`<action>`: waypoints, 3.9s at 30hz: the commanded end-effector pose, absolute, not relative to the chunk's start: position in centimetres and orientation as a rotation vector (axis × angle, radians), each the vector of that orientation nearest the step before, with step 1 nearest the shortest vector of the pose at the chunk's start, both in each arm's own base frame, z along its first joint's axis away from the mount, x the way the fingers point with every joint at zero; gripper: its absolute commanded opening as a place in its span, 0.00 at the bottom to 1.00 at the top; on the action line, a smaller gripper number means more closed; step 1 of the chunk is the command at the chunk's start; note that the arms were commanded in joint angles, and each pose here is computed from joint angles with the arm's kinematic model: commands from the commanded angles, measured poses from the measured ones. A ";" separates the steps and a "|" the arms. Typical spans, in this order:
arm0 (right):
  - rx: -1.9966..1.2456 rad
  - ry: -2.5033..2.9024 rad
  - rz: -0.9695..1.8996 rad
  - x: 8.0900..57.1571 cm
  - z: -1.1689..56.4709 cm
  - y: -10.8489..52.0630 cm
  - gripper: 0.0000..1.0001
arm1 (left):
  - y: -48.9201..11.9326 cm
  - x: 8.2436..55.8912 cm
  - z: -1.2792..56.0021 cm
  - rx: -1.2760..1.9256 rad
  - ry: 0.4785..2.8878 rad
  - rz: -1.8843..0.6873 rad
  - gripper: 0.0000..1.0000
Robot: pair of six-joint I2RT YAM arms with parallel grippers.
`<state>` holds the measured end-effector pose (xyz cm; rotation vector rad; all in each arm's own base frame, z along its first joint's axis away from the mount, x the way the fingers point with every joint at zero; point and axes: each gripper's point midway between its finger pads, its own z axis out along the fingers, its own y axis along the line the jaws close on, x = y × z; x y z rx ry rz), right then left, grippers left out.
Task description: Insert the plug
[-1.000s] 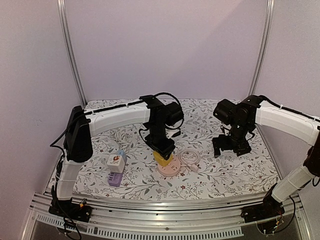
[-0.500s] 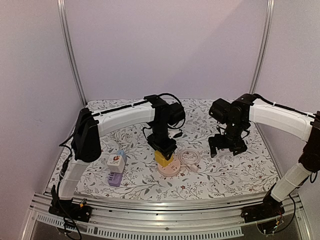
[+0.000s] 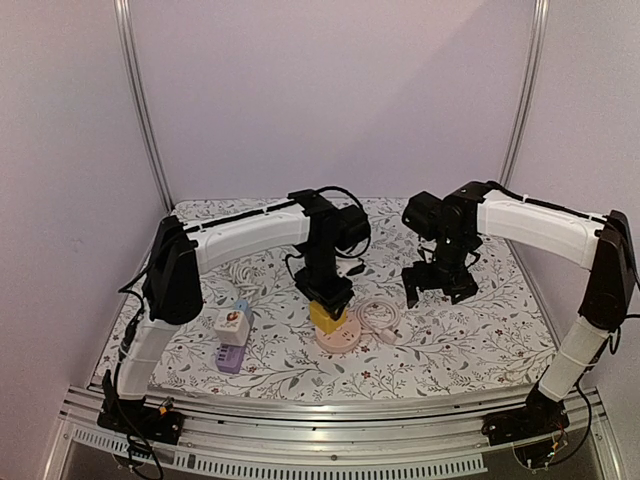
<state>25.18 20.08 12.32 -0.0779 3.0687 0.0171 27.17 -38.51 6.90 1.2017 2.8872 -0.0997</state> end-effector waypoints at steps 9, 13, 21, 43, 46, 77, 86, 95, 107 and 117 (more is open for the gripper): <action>-0.164 3.032 0.093 28.2 12.8 22.8 0.99 | -29.1 23.9 1.5 1.065 3.198 0.425 0.00; -0.207 3.038 0.174 28.9 13.3 24.6 0.99 | -26.8 23.4 1.7 0.955 3.223 0.458 0.00; -0.211 3.036 0.217 29.3 13.5 25.6 0.99 | -22.6 22.1 1.9 0.768 3.275 0.480 0.00; -0.188 2.989 0.102 26.8 14.2 21.4 0.99 | -23.5 22.9 0.2 0.686 3.262 0.450 0.10; -0.186 2.969 0.110 26.8 14.4 21.3 0.99 | -23.8 23.3 1.0 0.675 3.232 0.414 0.17; -0.184 2.700 0.287 33.8 17.0 25.6 0.99 | -26.5 26.9 11.8 0.694 2.998 0.263 0.99; -0.160 2.664 0.404 36.3 17.9 27.0 0.99 | -27.0 27.3 15.4 0.663 2.903 0.205 1.00; -0.071 2.492 0.503 39.4 25.2 23.9 0.99 | -27.7 29.1 22.5 0.555 2.698 0.039 1.00; -0.072 2.227 0.408 38.1 34.2 18.4 0.99 | -24.2 30.3 32.3 0.374 2.381 -0.111 0.99; 0.027 2.249 0.425 33.2 32.1 15.5 0.99 | -17.2 29.6 33.0 0.130 2.225 -0.148 1.00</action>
